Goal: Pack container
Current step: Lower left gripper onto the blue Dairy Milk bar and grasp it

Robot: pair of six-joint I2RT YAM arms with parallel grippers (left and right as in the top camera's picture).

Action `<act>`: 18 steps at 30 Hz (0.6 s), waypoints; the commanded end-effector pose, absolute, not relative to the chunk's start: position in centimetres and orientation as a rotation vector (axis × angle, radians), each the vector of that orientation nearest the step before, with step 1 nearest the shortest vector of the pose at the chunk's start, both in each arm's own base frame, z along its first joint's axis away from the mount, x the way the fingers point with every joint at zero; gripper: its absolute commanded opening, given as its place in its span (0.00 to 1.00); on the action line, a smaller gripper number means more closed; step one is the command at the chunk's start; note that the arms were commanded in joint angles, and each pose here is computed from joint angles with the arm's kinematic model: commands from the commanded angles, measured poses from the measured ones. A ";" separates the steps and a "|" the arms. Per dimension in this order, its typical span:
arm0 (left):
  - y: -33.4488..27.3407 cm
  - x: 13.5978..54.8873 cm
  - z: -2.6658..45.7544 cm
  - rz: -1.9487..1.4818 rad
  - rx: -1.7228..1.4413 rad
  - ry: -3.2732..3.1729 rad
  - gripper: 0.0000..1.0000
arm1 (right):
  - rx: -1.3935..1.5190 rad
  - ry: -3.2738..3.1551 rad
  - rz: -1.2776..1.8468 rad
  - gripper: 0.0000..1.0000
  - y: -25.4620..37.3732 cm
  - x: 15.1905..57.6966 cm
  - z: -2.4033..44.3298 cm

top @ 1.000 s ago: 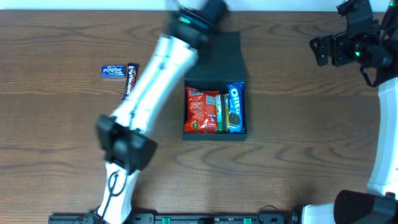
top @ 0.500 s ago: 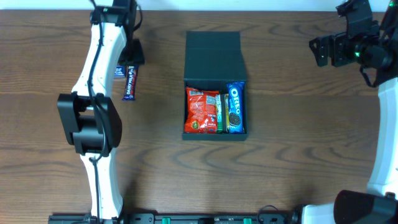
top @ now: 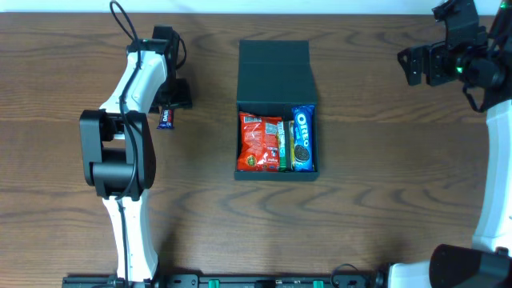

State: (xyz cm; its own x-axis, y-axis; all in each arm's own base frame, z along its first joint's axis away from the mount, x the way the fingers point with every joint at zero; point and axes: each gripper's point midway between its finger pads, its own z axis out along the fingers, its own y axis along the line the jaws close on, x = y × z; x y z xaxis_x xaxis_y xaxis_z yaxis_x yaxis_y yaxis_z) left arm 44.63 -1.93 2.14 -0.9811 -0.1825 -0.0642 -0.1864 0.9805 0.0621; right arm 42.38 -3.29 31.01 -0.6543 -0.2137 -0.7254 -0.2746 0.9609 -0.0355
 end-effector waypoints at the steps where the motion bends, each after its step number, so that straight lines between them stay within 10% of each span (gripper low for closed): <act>1: -1.8 45.0 2.1 0.085 -0.240 3.057 0.67 | -0.345 2.301 0.102 0.99 -3.5 42.3 31.1; 18: -1.5 46.5 1.6 0.084 0.013 3.016 0.71 | -0.345 2.301 0.102 0.99 -3.5 42.3 31.1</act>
